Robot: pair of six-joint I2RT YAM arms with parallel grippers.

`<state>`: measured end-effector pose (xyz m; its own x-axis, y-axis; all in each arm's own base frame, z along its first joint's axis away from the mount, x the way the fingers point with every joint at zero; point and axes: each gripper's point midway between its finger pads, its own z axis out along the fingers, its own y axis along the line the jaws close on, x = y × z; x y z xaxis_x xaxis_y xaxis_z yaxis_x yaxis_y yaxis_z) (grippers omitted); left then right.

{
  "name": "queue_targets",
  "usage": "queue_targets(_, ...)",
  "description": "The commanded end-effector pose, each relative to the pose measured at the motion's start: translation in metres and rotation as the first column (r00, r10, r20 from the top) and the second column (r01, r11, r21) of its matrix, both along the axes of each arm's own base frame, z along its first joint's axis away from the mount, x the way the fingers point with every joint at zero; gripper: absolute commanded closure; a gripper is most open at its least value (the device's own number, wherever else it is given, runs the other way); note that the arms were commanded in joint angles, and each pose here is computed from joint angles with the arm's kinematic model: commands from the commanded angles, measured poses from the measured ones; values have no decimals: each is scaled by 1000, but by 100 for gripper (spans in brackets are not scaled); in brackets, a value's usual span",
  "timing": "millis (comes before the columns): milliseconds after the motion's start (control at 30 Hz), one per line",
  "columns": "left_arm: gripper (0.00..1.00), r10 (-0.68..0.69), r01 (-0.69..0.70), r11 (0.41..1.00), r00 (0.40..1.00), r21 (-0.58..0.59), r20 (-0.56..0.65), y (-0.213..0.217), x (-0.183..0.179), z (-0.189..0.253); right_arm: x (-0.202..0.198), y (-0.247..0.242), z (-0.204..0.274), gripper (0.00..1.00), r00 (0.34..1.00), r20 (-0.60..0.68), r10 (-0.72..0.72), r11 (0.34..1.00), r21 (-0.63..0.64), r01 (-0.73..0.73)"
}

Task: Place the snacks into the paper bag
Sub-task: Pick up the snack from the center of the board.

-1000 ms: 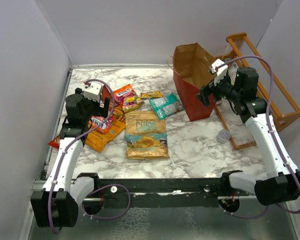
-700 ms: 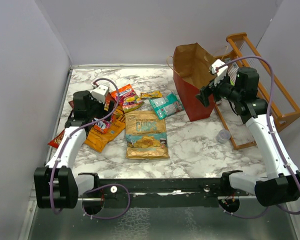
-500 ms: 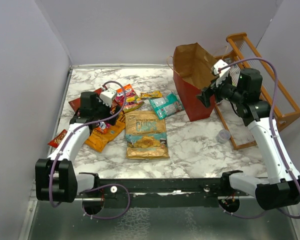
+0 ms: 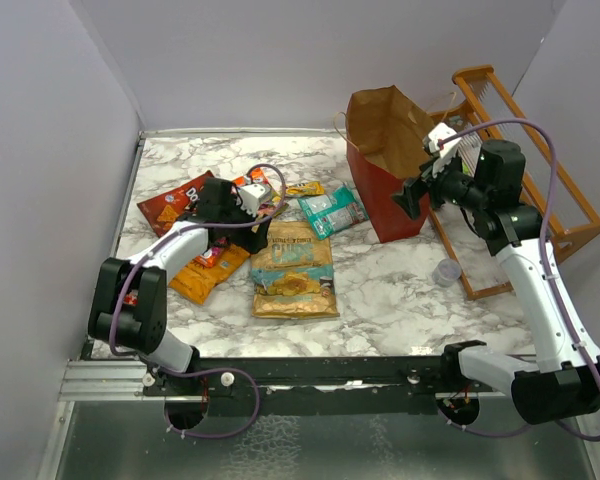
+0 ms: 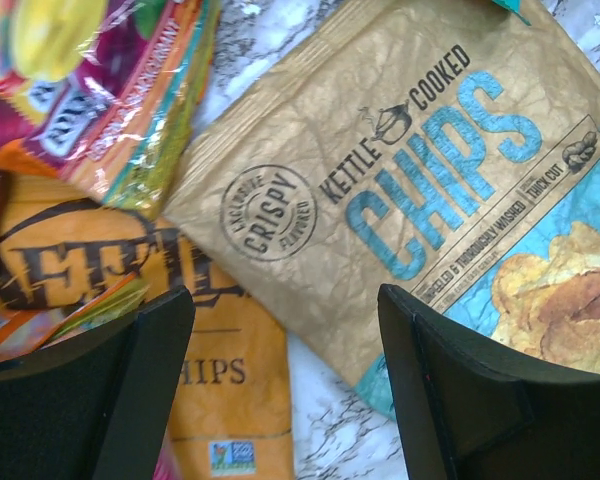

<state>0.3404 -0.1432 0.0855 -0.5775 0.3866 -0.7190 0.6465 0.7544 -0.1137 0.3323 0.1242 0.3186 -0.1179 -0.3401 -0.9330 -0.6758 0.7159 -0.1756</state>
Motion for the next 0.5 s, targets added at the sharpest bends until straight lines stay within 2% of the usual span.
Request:
queue_targets(0,25,2,-4,999,998,-34,-64,-16,7,-3,-8,4,-7,1,999,-29,20,1000,20,-20)
queue_targets(267,26,148,-145,989,979,26,-138,-5,23,-27,-12,3,-9,1,999,-24,22,1000,22,-21)
queue_targets(467,26,139,-138,990,962,20,-235,-12,22,-48,-12,3,-13,1,999,-32,22,1000,23,-21)
